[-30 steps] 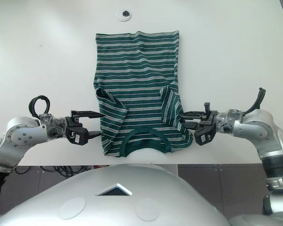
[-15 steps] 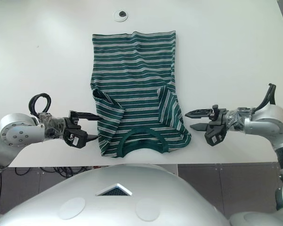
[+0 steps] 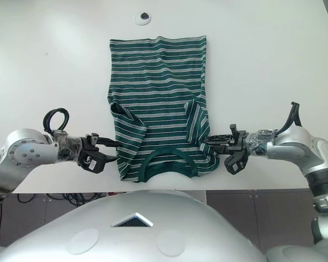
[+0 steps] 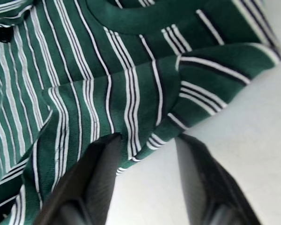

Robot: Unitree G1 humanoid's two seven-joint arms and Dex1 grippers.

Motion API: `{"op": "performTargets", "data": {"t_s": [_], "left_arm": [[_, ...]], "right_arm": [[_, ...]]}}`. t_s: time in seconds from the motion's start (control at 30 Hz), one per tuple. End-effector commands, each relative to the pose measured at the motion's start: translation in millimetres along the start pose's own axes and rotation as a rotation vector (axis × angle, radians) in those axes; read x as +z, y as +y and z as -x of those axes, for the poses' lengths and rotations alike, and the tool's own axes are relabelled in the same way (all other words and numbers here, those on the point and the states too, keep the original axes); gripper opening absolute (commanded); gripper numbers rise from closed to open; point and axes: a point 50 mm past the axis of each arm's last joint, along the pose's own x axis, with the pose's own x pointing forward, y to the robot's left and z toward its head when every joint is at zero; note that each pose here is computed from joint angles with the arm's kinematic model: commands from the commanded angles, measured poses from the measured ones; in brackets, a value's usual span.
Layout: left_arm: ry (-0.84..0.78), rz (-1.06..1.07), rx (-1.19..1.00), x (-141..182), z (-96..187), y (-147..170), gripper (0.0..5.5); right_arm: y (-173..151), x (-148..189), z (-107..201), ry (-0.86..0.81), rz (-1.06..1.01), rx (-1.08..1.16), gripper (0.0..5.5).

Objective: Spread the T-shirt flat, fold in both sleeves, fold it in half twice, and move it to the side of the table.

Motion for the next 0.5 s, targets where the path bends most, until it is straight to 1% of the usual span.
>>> {"op": "performTargets", "data": {"t_s": [0.03,0.07,0.1,0.13,0.2,0.23,0.3,0.37,0.43,0.5], "left_arm": [[0.082,0.170,-0.273,-19,-19,-44,1.38],[0.083,0.205,-0.270,-21,-20,-43,1.14],[0.076,0.243,-0.268,-23,-22,-43,1.04],[0.049,0.289,-0.255,-22,-23,-41,0.81],[-0.003,0.355,-0.233,-19,-24,-36,0.56],[-0.025,0.386,-0.224,-18,-22,-33,0.33],[-0.050,0.458,-0.216,-19,-13,-30,0.04],[-0.048,0.522,-0.212,-25,-1,-30,0.04],[-0.070,0.583,-0.176,-27,10,-26,0.04],[-0.114,0.624,-0.135,-24,15,-20,0.04]], "right_arm": [[-1,5,-2,-0.007,-0.021,0.028,0.96],[-1,6,-2,-0.007,-0.036,0.032,0.74],[-2,7,-1,-0.004,-0.061,0.029,0.62],[-3,7,-1,0.000,-0.094,0.024,0.43],[-6,8,-1,0.010,-0.149,0.020,0.19],[-8,6,0,0.022,-0.206,0.009,0.01],[-14,5,1,0.039,-0.347,-0.016,0.00],[-18,9,2,0.038,-0.475,-0.023,0.00],[-14,16,6,0.028,-0.607,0.011,0.00],[-10,21,9,0.018,-0.689,0.046,0.00]]}}
